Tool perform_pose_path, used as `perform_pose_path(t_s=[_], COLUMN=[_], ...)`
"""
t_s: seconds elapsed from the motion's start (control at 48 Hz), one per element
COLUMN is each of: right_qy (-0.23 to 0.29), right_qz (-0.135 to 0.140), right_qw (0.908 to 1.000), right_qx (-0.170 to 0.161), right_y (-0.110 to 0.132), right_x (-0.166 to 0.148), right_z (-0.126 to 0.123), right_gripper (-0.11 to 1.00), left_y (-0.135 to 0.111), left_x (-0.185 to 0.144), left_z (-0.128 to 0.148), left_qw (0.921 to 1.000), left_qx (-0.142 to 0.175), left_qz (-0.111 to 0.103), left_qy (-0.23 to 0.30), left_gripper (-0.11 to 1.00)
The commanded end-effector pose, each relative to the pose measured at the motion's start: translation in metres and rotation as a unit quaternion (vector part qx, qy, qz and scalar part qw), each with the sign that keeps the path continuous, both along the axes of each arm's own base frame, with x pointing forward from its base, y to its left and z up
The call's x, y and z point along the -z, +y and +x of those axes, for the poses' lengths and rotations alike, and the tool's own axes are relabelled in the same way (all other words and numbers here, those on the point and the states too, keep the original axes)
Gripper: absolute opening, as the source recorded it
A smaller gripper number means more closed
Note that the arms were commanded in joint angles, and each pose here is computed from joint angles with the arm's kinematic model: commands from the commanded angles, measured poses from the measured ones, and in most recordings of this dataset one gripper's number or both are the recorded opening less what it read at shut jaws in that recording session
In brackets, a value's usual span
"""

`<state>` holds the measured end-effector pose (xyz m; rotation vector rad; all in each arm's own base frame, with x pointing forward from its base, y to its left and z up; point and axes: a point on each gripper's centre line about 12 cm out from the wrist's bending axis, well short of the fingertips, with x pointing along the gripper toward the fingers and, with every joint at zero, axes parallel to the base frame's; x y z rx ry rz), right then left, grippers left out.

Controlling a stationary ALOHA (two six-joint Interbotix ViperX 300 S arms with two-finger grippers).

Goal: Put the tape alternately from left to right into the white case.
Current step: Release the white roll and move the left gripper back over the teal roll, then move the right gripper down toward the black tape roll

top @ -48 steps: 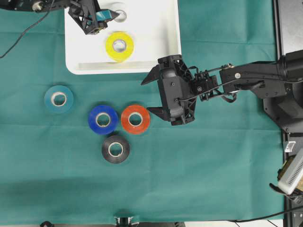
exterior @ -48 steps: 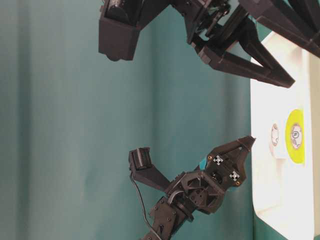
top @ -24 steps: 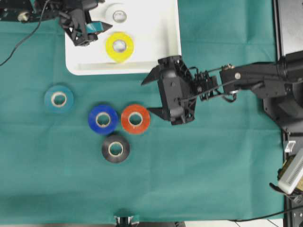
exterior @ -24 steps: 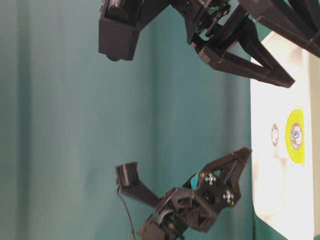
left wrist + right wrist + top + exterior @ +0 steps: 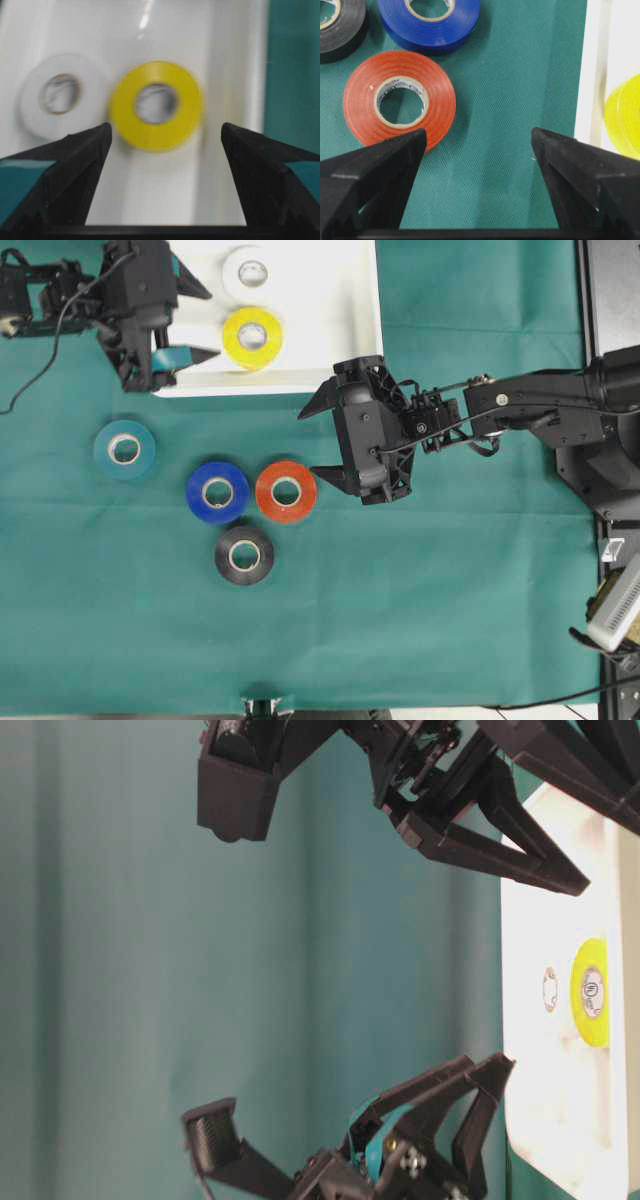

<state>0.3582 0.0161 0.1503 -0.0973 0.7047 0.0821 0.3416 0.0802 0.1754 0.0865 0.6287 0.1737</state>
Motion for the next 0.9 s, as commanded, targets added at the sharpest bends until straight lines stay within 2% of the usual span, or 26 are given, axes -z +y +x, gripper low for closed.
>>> perform_pose_path(t_s=[0.0, 0.271, 0.521, 0.874], right_qy=[-0.018, -0.018, -0.018, -0.020], right_qz=[0.002, 0.002, 0.002, 0.003], right_qw=[0.9998, 0.9998, 0.9998, 0.9998], right_qx=[0.000, -0.001, 0.000, 0.000], right_y=[0.001, 0.001, 0.001, 0.001], right_x=[-0.012, -0.012, -0.012, -0.013], right_z=[0.002, 0.002, 0.002, 0.003], right_gripper=[0.82, 0.82, 0.82, 0.82], left_y=[-0.011, -0.049, -0.072, -0.075], left_x=[-0.012, -0.011, -0.007, -0.001], left_z=[-0.001, -0.013, -0.030, -0.040], left_qw=[0.9997, 0.9977, 0.9950, 0.9946], left_qx=[0.014, 0.065, 0.099, 0.104], left_qz=[0.004, 0.000, -0.003, -0.003], left_qy=[-0.019, -0.018, -0.013, -0.006], left_gripper=[0.99, 0.99, 0.99, 0.99])
